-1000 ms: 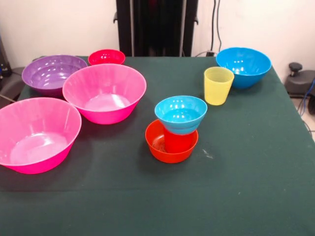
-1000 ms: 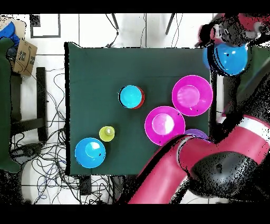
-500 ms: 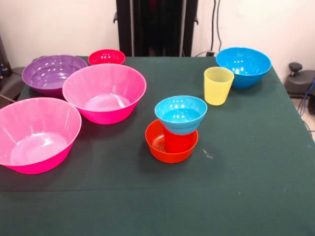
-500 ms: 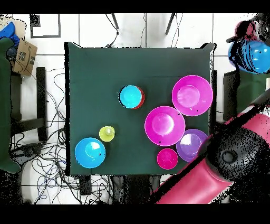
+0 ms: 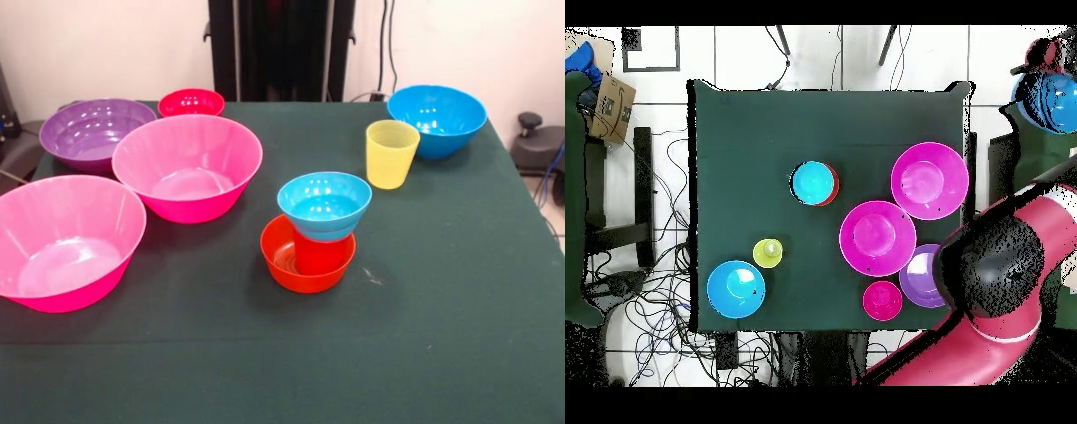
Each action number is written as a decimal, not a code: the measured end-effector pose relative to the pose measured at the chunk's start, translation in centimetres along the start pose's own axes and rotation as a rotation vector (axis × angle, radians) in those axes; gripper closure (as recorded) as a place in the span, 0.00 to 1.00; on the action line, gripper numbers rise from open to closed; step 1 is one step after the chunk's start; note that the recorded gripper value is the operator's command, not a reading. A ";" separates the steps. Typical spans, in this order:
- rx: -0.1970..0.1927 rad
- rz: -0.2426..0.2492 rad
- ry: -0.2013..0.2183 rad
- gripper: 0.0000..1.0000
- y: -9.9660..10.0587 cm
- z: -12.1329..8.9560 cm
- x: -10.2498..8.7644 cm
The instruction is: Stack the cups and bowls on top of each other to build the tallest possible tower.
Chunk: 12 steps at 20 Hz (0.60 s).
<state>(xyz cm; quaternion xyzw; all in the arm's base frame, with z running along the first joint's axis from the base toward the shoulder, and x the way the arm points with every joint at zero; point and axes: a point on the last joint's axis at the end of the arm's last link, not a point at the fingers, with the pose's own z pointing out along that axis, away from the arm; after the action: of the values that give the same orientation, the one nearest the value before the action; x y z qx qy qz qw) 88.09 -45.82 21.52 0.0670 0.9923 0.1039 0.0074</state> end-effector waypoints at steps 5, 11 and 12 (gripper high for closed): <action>0.026 0.013 -0.015 1.00 -1.2 1.3 -0.3; 0.057 0.021 -0.038 1.00 -2.5 2.4 -0.6; 0.063 0.022 -0.043 1.00 -2.7 2.5 -0.6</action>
<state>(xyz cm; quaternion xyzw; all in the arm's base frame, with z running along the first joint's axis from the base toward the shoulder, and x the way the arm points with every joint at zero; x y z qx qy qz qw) 88.38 -47.99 18.50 0.0805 0.9939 0.0713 0.0252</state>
